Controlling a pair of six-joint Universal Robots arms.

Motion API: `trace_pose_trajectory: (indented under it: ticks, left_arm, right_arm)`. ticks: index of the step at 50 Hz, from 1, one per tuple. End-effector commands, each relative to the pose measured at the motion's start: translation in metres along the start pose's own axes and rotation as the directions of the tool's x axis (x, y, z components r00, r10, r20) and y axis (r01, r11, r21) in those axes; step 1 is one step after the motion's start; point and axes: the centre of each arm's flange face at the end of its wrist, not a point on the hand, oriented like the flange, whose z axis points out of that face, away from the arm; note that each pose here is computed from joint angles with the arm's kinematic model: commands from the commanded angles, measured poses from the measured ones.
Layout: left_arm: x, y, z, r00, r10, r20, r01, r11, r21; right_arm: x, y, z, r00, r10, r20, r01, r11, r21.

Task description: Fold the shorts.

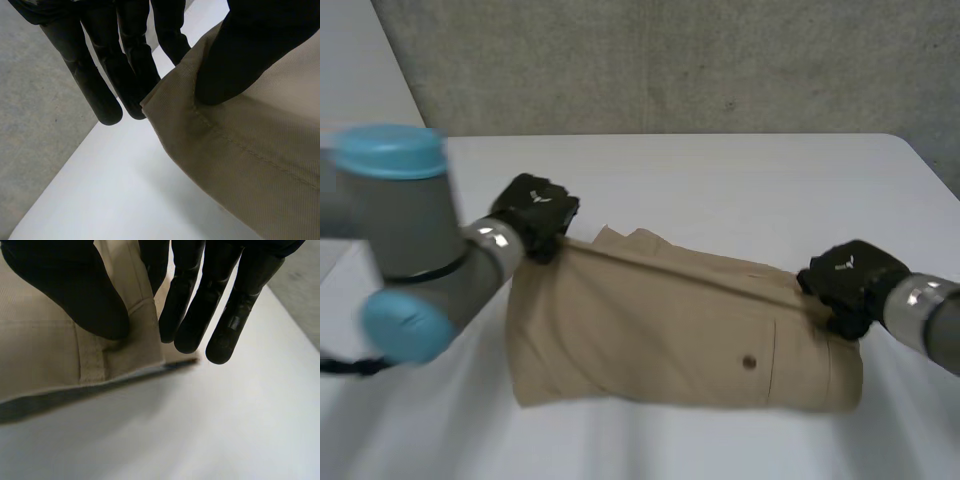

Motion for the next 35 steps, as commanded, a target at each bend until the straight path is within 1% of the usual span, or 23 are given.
trace_pose_trajectory:
  ticks: [1,4,7,11,12,14,16,20,23,25,28,30,32,35]
  left_arm:
    - [0.019,0.021,0.087,0.998,0.026,0.05,-0.027,1.0,0.008]
    - [0.024,0.026,0.107,0.997,0.027,0.074,-0.031,0.998,0.051]
    - [0.027,0.028,0.118,0.995,0.032,0.095,-0.041,0.995,0.09]
    - [0.035,0.03,0.129,0.986,0.098,0.131,-0.117,0.982,0.146]
    - [0.037,0.027,0.133,0.978,0.13,0.164,-0.16,0.97,0.182]
    - [0.037,0.024,0.137,0.966,0.155,0.206,-0.2,0.955,0.22]
    - [0.04,0.019,0.139,0.953,0.17,0.252,-0.236,0.935,0.266]
    - [0.049,0.02,0.139,0.942,0.164,0.292,-0.255,0.916,0.31]
    - [0.056,0.021,0.137,0.94,0.156,0.304,-0.258,0.907,0.333]
    - [0.06,0.02,0.133,0.94,0.153,0.306,-0.258,0.905,0.338]
    - [0.05,0.01,0.123,0.929,0.134,0.345,-0.254,0.908,0.332]
    - [0.036,0.0,0.111,0.919,0.113,0.377,-0.243,0.916,0.318]
    - [0.028,-0.009,0.101,0.915,0.1,0.391,-0.236,0.919,0.316]
    - [0.013,-0.018,0.076,0.918,0.07,0.391,-0.203,0.929,0.31]
  right_arm:
    - [0.01,0.0,0.062,0.973,-0.049,-0.225,0.045,0.999,-0.023]
    - [0.007,-0.004,0.078,0.961,-0.063,-0.268,0.07,0.997,0.014]
    - [0.004,-0.005,0.092,0.951,-0.067,-0.303,0.088,0.995,0.055]
    - [-0.002,-0.01,0.106,0.937,-0.071,-0.343,0.118,0.986,0.119]
    - [-0.003,-0.01,0.11,0.934,-0.076,-0.35,0.127,0.984,0.126]
    - [-0.004,-0.01,0.116,0.925,-0.089,-0.37,0.153,0.978,0.145]
    - [-0.005,-0.009,0.125,0.908,-0.122,-0.402,0.199,0.967,0.157]
    - [-0.002,-0.009,0.13,0.88,-0.163,-0.446,0.249,0.959,0.139]
    - [0.007,-0.012,0.124,0.865,-0.132,-0.484,0.22,0.967,0.129]
    - [0.015,-0.019,0.115,0.856,-0.093,-0.508,0.197,0.968,0.154]
    - [0.03,-0.039,0.089,0.845,0.02,-0.534,0.132,0.961,0.244]
    - [0.035,-0.05,0.071,0.842,0.096,-0.53,0.087,0.947,0.31]
    - [0.035,-0.055,0.061,0.848,0.124,-0.515,0.068,0.939,0.338]
    - [0.027,-0.053,0.044,0.888,0.121,-0.443,0.036,0.943,0.33]
